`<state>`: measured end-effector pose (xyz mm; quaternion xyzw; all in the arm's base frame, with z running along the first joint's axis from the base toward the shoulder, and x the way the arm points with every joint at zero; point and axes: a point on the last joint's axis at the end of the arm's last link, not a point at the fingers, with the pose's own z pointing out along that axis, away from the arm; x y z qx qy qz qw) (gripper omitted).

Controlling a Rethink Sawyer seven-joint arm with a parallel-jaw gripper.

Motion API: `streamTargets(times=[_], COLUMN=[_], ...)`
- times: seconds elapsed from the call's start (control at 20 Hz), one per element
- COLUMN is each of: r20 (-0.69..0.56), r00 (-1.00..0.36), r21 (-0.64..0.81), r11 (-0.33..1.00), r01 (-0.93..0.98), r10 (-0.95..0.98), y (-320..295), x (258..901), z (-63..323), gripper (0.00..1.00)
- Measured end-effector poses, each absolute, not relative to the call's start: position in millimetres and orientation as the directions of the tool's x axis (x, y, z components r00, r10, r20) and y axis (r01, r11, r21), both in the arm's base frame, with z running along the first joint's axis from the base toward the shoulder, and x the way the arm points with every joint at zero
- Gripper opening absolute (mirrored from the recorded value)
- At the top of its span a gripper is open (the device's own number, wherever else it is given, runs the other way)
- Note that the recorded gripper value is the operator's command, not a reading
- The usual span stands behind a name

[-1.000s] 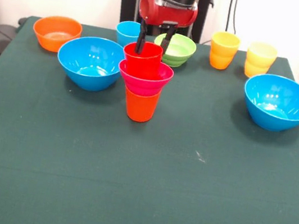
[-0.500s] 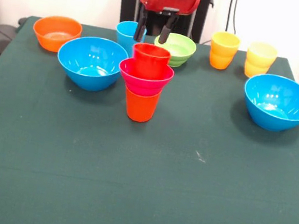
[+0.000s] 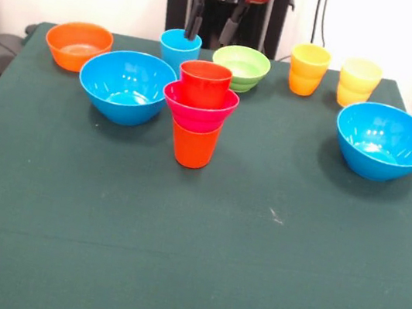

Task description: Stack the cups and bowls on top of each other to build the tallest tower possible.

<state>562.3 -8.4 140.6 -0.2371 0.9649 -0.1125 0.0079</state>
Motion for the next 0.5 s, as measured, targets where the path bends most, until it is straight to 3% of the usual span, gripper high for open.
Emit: streamTargets(times=[0.5], r20=[0.025], r00=[-0.889], r21=[-0.220], r11=[0.865], r01=[-0.451], r10=[-0.457], y=[11.2], x=[568.0], z=[162.1], gripper=[1.00])
